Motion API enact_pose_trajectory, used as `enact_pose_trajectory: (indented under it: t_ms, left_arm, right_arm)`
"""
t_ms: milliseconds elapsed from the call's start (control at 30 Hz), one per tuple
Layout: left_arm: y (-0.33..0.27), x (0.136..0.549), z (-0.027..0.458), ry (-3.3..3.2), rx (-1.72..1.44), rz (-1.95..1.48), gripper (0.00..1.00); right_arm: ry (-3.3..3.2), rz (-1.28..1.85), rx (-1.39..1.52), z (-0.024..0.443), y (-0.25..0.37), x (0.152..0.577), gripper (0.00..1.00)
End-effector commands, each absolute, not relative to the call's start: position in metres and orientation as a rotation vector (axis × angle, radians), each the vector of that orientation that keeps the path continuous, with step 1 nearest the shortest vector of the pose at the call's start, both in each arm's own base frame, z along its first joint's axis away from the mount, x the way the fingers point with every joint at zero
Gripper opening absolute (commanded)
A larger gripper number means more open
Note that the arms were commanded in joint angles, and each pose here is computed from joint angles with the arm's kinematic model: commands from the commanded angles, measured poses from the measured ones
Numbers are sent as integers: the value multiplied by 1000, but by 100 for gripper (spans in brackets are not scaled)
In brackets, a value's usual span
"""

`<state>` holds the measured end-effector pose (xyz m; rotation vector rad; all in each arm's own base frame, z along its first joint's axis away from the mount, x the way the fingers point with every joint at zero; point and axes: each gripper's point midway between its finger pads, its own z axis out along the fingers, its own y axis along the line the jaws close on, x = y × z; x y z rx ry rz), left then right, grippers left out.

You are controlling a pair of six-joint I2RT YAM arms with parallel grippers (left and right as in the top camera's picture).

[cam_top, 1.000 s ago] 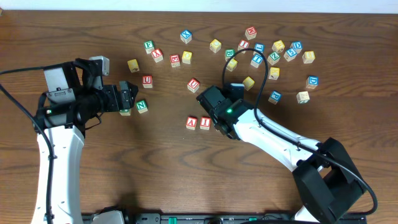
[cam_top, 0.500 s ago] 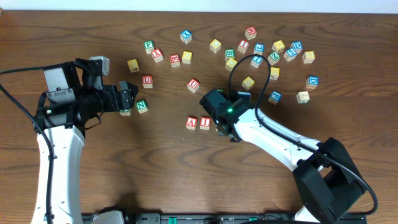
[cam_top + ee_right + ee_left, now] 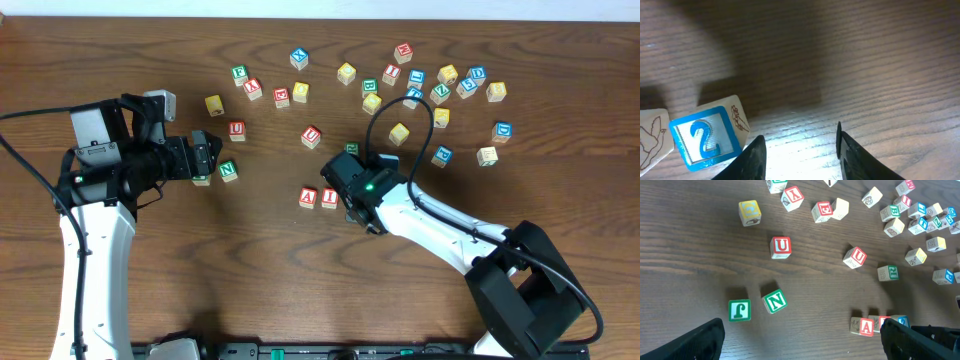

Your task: Spell out AI2

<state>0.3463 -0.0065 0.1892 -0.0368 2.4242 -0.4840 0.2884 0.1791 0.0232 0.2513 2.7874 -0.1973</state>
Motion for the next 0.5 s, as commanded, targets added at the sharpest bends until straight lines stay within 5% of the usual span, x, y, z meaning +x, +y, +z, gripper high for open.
enact_pose_trajectory:
  t_ms: [0, 467]
  left_arm:
    - [-5, 350, 194, 2412, -20, -475, 98]
    - [-5, 350, 194, 2412, -20, -475, 98]
  right_arm:
    - [2754, -187, 275, 30, 178, 291, 40]
    - [2691, -179, 275, 25, 177, 300, 38]
